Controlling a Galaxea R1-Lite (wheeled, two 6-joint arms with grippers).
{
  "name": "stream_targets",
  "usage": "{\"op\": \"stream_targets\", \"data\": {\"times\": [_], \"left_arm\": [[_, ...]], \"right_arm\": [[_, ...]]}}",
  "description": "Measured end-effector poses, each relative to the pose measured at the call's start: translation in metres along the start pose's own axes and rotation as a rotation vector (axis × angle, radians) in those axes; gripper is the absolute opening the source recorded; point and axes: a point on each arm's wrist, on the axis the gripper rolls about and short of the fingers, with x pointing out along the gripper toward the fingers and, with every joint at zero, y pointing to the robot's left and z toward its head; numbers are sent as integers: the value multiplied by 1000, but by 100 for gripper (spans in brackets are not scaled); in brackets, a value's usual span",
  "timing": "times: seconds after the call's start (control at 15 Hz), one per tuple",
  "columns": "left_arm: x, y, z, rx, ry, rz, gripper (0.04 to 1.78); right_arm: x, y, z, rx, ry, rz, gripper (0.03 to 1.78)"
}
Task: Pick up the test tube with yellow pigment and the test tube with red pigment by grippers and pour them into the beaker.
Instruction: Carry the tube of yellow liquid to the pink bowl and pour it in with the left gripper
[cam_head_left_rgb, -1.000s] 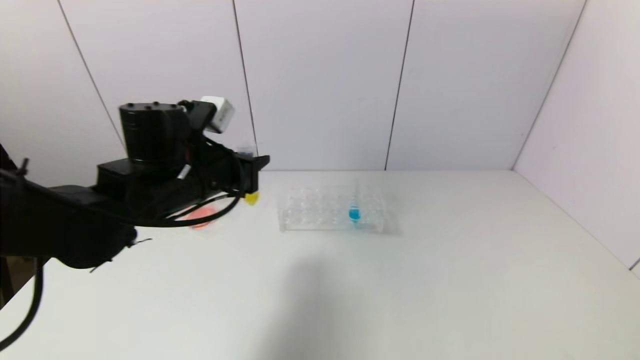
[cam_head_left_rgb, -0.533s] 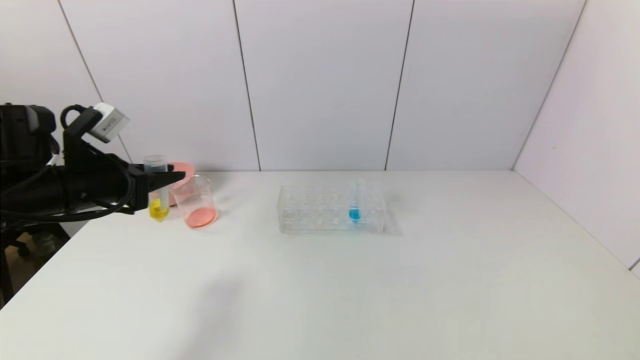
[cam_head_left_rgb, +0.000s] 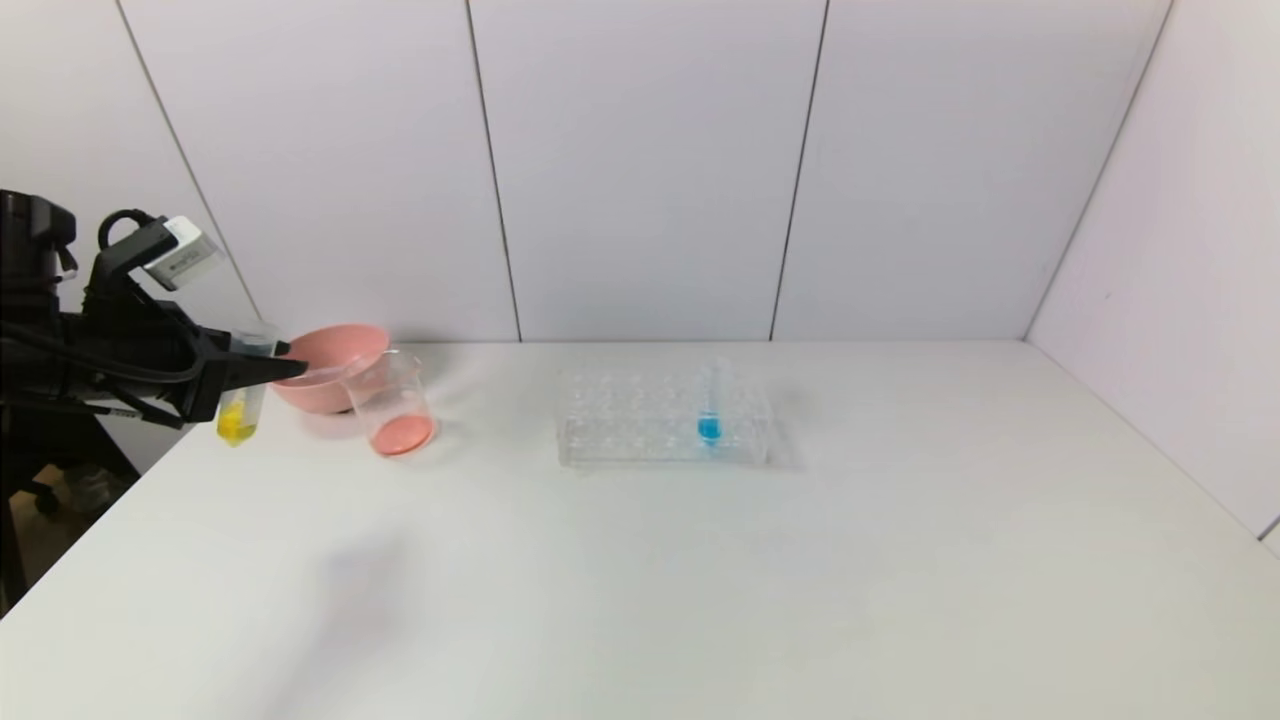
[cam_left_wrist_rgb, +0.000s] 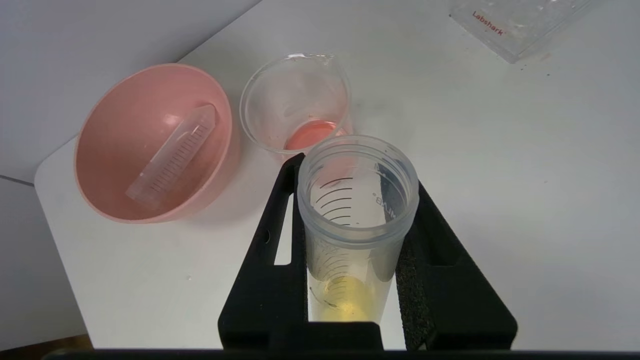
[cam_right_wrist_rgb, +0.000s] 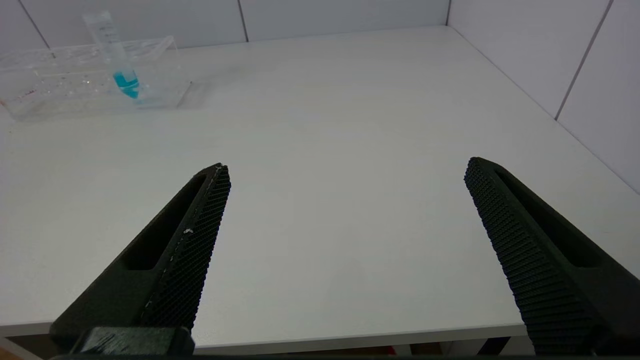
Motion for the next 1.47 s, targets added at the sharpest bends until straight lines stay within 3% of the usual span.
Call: {"op": "stream_targets", "data": {"times": [0.53, 1.0, 1.2, 1.47], "left_arm": [[35, 40, 15, 85, 151, -37, 50], [53, 48, 37, 177, 312, -91, 50], [69, 44, 39, 254, 393, -77, 50], [86, 41, 43, 335, 437, -26, 50]], "right_arm": [[0, 0, 0, 0, 0, 1, 171], [0, 0, 0, 1, 0, 0, 171], [0, 0, 0, 0, 0, 0, 171], [0, 0, 0, 0, 0, 0, 171]]}}
